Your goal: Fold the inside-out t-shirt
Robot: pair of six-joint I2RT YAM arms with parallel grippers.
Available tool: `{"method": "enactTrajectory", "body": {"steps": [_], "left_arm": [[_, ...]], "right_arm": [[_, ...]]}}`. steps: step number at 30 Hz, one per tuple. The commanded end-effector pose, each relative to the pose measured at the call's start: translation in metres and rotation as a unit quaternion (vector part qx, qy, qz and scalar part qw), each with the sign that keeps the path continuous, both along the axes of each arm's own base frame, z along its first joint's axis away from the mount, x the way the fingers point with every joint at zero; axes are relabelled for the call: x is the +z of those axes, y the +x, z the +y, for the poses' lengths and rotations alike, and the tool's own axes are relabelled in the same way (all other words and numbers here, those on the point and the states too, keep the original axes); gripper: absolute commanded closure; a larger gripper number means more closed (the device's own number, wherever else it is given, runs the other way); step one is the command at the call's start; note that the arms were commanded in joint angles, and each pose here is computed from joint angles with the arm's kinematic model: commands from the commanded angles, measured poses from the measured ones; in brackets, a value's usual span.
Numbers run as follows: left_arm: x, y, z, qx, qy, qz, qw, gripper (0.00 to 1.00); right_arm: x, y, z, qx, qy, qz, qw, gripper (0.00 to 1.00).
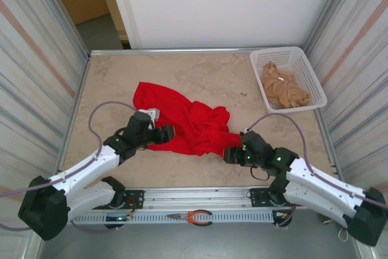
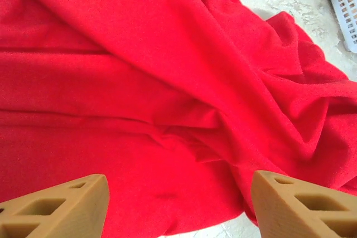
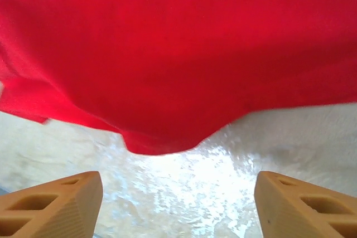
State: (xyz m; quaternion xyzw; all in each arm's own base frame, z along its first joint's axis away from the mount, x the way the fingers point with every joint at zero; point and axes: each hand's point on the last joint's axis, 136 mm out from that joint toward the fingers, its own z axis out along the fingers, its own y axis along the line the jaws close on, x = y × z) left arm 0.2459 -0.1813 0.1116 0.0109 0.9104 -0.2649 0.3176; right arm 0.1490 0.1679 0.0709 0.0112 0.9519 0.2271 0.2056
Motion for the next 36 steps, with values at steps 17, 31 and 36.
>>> {"method": "enactTrajectory", "body": {"steps": [17,31,36], "left_arm": [[-0.005,0.020,0.121,0.193,-0.022,0.112,0.974,0.27],[-0.037,0.075,0.111,0.149,-0.038,0.151,0.976,0.44],[-0.047,0.079,0.088,0.113,-0.005,0.151,0.982,0.42]], "right_arm": [[0.042,0.051,0.000,-0.033,-0.062,-0.074,0.995,1.00],[0.088,0.054,-0.077,-0.115,-0.019,-0.093,0.989,1.00],[0.086,0.058,-0.074,-0.111,-0.014,-0.090,0.990,1.00]]}}
